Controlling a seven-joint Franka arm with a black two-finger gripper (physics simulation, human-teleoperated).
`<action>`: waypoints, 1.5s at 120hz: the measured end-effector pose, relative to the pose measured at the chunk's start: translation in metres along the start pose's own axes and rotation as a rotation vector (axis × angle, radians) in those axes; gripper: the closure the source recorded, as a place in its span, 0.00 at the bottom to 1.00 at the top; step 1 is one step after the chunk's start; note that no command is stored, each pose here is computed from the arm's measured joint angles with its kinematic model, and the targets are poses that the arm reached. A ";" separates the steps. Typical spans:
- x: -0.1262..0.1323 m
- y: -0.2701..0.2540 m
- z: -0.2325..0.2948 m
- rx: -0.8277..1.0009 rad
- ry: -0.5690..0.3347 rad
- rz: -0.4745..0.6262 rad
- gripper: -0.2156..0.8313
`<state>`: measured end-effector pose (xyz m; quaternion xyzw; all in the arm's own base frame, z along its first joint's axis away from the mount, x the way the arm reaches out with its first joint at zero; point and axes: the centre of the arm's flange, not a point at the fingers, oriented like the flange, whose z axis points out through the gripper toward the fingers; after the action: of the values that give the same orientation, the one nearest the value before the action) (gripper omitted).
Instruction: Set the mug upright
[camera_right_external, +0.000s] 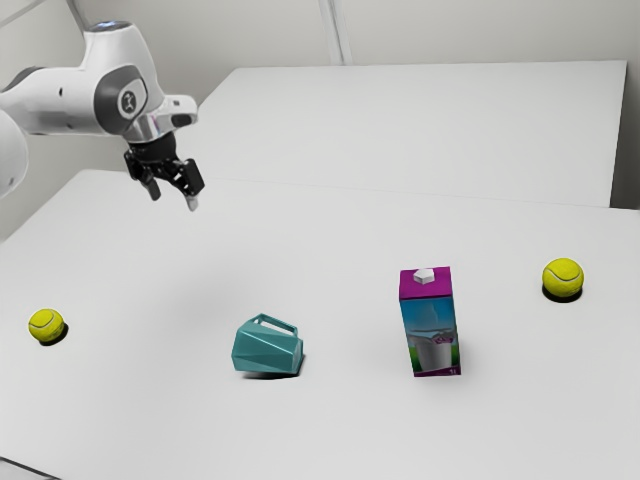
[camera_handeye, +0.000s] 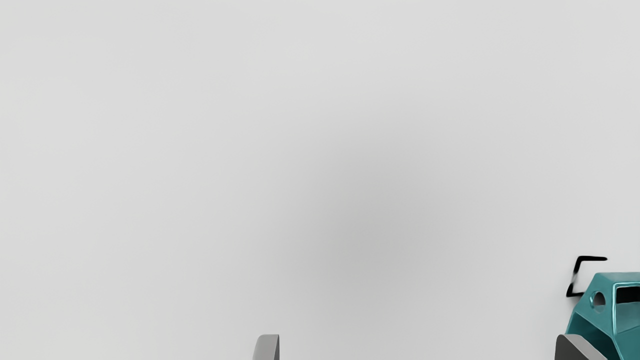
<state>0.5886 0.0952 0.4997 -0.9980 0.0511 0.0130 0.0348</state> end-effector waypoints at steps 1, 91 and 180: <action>0.000 0.000 0.001 -0.001 0.001 -0.001 0.21; -0.040 0.003 0.085 -0.343 -0.062 -0.262 0.21; -0.055 0.035 0.187 -0.678 -0.202 -0.476 0.21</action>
<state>0.5257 0.0794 0.3123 -0.9306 -0.1917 0.1185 -0.2886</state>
